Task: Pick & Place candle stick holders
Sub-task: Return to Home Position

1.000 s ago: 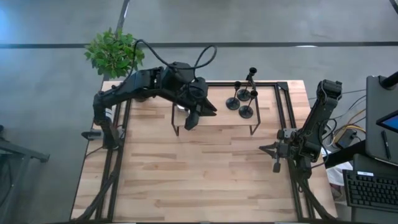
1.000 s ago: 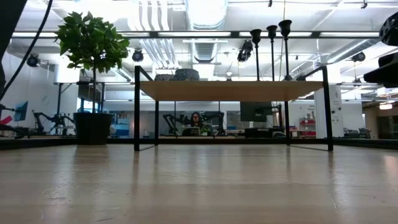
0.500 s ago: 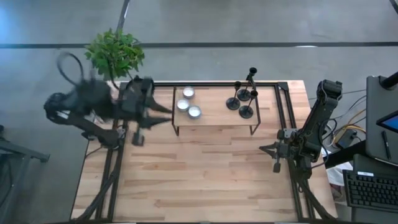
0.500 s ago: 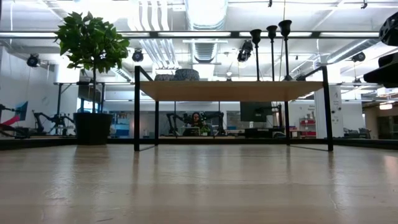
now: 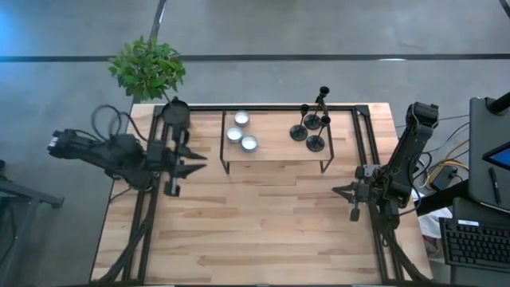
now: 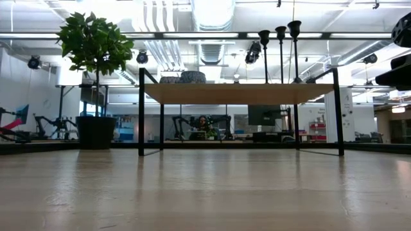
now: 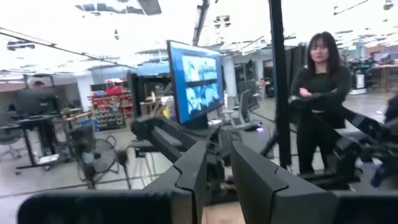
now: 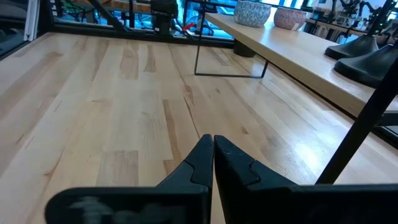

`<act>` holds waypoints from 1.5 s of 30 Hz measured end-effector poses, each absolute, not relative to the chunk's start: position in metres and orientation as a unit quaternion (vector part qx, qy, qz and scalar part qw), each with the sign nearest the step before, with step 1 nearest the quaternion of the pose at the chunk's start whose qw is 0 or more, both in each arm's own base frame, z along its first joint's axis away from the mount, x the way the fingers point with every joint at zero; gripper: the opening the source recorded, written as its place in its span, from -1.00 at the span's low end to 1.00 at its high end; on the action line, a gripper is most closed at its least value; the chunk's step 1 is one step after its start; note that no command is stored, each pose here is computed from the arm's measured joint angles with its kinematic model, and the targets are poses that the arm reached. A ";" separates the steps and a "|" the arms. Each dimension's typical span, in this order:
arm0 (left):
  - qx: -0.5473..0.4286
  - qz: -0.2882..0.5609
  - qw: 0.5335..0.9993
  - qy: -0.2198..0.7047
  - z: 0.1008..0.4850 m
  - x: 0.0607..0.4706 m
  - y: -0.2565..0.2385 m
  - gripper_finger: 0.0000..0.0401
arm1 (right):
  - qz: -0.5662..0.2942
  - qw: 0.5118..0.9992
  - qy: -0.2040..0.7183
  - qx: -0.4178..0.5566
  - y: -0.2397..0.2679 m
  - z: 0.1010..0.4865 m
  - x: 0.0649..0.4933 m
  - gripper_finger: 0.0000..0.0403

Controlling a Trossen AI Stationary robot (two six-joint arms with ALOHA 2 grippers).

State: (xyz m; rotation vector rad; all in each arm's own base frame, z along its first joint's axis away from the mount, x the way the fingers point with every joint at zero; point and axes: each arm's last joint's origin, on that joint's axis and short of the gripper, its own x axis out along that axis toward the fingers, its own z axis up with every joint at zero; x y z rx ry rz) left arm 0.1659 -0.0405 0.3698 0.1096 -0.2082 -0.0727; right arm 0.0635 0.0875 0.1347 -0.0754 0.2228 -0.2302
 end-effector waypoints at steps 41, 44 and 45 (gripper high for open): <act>0.090 -0.058 0.989 -0.099 0.184 0.093 -0.022 -0.60 | -0.115 0.986 0.111 -0.038 0.088 0.135 0.063 -0.96; 0.093 -0.061 0.992 -0.064 0.177 0.094 -0.022 -0.60 | -0.115 0.986 0.111 -0.038 0.087 0.135 0.063 -0.96; 0.096 -0.064 0.992 -0.051 0.174 0.094 -0.022 -0.60 | -0.114 0.986 0.111 -0.038 0.088 0.135 0.063 -0.96</act>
